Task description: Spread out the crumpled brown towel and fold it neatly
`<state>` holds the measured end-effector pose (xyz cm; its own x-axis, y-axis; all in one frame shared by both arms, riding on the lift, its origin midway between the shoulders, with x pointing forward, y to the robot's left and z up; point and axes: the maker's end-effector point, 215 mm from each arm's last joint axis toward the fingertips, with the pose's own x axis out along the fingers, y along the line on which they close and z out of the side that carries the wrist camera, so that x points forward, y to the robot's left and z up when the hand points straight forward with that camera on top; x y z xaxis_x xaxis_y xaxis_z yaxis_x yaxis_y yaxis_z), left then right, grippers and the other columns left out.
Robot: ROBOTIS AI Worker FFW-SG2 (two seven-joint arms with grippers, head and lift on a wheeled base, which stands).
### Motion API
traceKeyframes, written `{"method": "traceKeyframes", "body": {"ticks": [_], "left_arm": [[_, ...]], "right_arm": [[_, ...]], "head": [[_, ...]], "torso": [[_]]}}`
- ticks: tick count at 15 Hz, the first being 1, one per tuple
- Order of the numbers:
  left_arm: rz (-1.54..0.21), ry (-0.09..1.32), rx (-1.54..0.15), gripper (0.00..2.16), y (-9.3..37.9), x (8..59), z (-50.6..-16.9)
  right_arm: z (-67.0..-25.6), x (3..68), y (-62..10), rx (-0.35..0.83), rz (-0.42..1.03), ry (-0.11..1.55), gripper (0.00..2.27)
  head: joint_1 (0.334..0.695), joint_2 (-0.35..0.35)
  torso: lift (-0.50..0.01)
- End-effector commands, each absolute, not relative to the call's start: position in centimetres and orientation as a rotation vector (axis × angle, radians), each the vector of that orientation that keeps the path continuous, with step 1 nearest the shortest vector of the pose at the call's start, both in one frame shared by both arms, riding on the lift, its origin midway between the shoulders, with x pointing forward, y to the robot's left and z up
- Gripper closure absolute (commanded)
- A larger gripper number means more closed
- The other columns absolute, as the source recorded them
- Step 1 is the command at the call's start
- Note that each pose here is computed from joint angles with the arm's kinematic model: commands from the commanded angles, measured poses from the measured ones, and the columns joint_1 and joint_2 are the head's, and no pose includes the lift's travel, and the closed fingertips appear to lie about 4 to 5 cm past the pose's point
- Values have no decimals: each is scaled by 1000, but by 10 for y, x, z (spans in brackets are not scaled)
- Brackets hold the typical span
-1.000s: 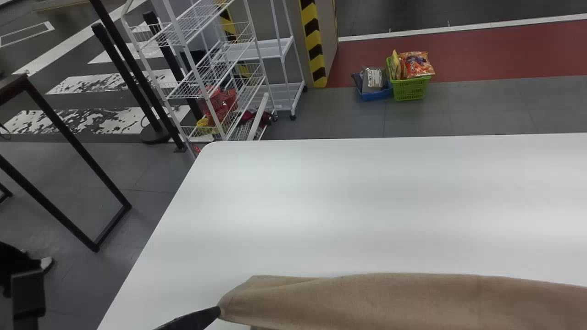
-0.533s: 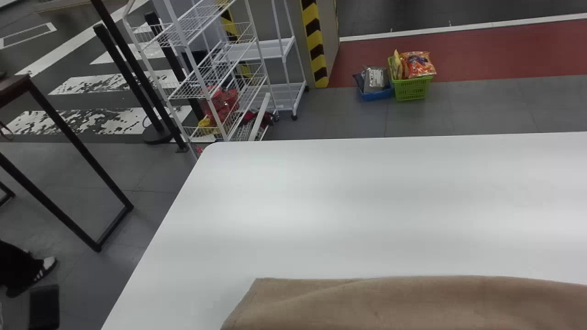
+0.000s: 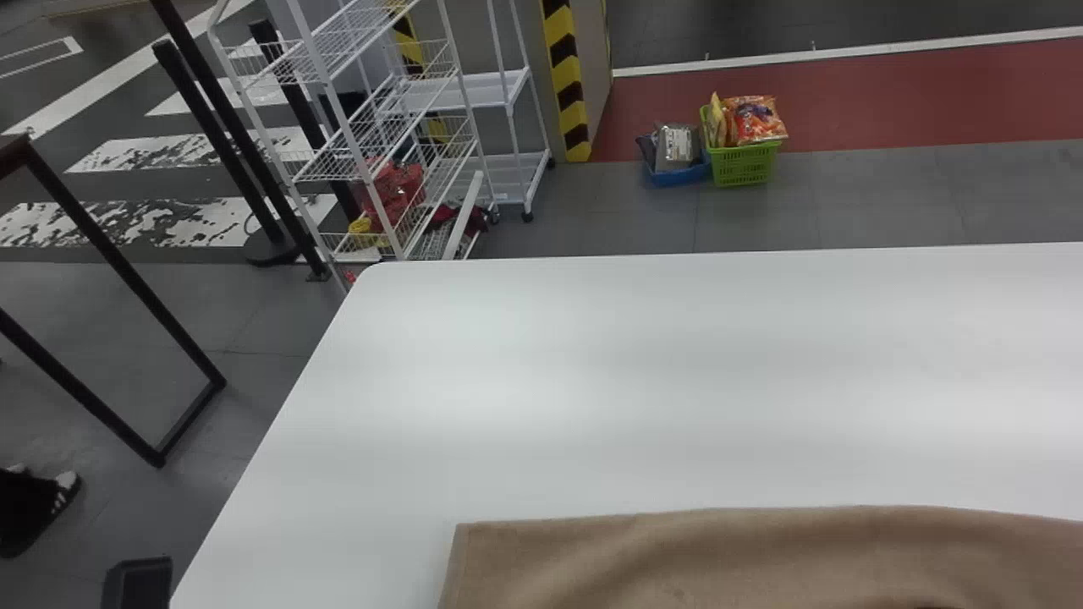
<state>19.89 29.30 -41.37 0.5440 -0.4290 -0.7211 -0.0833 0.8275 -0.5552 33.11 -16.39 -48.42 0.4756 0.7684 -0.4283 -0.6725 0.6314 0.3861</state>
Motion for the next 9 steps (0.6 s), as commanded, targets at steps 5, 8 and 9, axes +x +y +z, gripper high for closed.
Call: {"method": "traceKeyframes", "body": {"ticks": [5, 8, 9], "left_arm": [[-83, 1065, -493, 2, 320, 187, -442], [-65, 1057, -475, 19, 327, 188, -439], [-79, 1049, -478, 56, 324, 190, -435]], "right_arm": [[-481, 336, -173, 179, 853, 598, 1771], [-479, 336, -173, 183, 856, 593, 1767], [-475, 335, -172, 184, 857, 593, 1771]], "head": [[695, 307], [695, 335], [695, 341]], "torso": [[-126], [-126], [-126]]}}
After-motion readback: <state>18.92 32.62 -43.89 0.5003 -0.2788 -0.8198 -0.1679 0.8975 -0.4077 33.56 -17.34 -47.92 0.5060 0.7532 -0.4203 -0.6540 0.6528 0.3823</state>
